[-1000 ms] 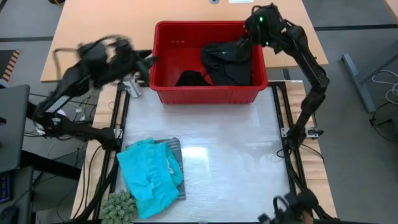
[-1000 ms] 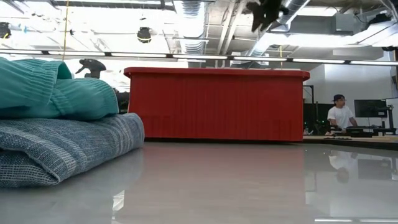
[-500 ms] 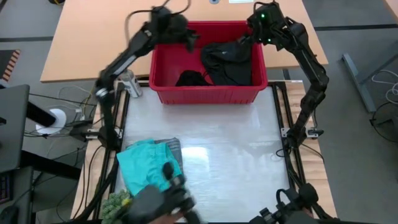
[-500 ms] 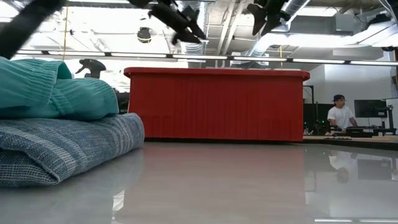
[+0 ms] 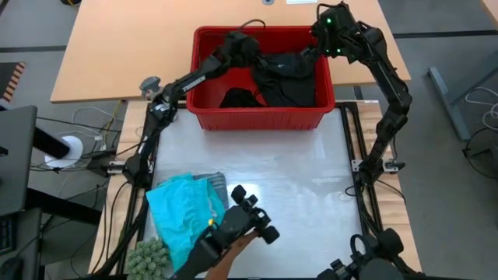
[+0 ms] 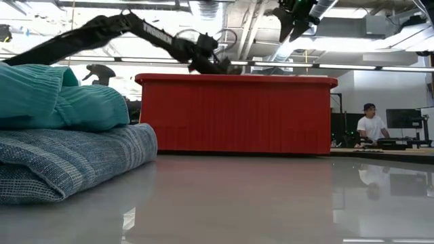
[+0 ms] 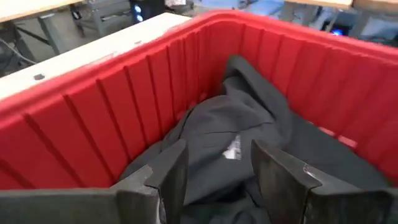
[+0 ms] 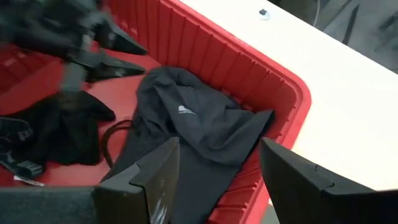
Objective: Fold Laundry from Bin
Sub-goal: Fold the black shorts from the red organizer bin
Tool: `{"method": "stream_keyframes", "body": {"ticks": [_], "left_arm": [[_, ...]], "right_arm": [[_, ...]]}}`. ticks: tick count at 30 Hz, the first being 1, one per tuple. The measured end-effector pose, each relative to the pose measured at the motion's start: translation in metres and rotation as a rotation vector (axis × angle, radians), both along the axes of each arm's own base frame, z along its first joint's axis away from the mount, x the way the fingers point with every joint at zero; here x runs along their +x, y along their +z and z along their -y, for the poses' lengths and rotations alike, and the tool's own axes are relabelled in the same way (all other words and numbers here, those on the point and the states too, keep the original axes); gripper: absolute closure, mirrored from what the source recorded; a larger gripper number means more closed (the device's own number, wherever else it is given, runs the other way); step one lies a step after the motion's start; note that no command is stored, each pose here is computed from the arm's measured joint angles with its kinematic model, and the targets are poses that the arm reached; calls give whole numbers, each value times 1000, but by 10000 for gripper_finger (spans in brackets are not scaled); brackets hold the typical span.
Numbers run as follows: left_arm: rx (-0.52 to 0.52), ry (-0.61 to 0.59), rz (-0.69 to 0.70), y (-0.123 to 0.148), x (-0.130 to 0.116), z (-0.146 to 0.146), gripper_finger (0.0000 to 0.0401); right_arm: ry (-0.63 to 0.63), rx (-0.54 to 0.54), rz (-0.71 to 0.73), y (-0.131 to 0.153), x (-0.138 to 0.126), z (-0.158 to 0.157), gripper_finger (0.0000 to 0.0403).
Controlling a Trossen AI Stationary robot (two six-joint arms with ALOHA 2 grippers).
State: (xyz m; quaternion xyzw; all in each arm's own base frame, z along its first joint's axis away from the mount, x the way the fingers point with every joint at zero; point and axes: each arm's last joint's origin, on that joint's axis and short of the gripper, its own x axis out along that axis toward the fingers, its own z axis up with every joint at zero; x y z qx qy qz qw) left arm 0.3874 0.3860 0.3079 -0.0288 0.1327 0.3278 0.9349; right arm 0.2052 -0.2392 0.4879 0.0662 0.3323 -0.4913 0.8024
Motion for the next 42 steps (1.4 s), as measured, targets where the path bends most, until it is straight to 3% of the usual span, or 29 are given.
{"method": "stream_keyframes", "body": {"ticks": [3,8,14,19,26,31,38,42], "left_arm": [[-3,10,31,-24,9,-10,236],[-15,-26,-38,-65,22,-15,236],[37,6,-113,-88,28,-19,236],[6,53,-169,-114,25,-27,236],[-14,53,-185,-133,26,-31,236],[-7,58,-170,-129,26,-31,236],[-47,-56,-232,-137,29,-23,239],[-17,-153,-292,-136,36,-13,241]], "right_arm": [[25,20,21,0,-2,2,159],[52,50,39,-1,-5,4,159],[83,85,15,-4,-8,4,159],[130,119,8,-6,-8,1,159],[135,125,8,-6,-8,1,159],[165,136,24,-6,-7,0,159],[192,127,22,-6,-7,1,159],[191,122,14,-6,-9,2,159]]}}
